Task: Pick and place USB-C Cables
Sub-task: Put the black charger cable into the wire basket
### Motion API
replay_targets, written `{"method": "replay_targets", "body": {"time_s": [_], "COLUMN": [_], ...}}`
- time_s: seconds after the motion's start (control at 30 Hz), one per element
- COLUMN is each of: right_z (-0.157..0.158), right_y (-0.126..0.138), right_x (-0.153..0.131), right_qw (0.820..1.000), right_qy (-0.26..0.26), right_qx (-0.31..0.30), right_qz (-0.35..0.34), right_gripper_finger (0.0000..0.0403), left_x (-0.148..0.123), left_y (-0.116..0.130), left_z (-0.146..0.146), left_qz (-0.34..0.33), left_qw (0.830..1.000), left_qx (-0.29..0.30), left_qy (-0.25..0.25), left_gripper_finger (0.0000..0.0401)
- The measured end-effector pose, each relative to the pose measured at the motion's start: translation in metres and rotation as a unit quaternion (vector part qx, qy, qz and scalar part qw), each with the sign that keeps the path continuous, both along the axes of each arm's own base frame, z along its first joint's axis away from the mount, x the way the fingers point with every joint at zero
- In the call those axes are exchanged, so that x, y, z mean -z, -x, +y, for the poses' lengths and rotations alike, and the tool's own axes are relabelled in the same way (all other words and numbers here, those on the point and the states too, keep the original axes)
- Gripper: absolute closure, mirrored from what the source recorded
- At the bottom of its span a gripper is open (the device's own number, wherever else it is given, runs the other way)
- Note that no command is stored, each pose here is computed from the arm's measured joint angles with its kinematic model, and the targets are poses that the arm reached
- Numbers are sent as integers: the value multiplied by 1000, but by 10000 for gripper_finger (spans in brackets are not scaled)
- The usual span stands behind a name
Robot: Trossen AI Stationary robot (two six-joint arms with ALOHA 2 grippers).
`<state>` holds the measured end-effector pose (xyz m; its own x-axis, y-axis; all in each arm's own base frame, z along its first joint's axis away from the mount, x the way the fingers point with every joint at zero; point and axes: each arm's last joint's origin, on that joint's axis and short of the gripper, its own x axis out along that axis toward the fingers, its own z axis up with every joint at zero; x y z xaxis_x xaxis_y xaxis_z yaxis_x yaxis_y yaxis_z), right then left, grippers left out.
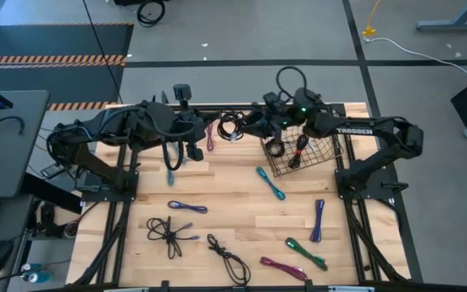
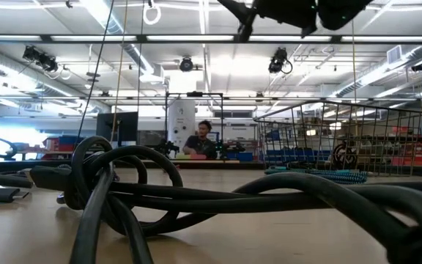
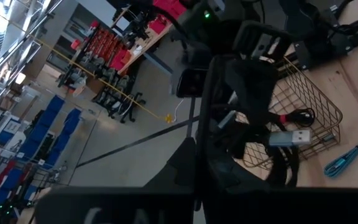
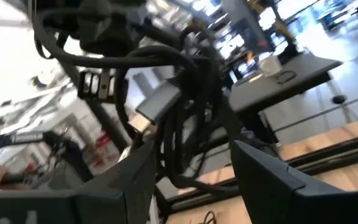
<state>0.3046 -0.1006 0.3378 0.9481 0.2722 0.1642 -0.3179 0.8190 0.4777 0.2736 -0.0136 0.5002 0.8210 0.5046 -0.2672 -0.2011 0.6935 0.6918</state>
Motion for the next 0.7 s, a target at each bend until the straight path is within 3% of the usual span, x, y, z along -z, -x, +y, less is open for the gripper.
{"method": "replay_targets", "body": {"time_s": [0.37, 0.57, 0.7], "right_z": [8, 7, 7], "right_y": [-40, -45, -44], "right_x": [-12, -12, -13], "right_qw": [997, 997, 997], "right_qy": [25, 29, 27], "right_qx": [-70, -73, -72], "right_qz": [-7, -9, -8], "right_gripper_finger": [189, 192, 216], "left_x": [0, 1, 1], "left_y": [0, 0, 0], "left_z": [0, 0, 0], "left_qz": [0, 3, 2], "left_qw": [1000, 1000, 1000], "left_qx": [6, 6, 6], "left_qy": [2, 2, 5], "left_gripper_finger": [395, 395, 395]}}
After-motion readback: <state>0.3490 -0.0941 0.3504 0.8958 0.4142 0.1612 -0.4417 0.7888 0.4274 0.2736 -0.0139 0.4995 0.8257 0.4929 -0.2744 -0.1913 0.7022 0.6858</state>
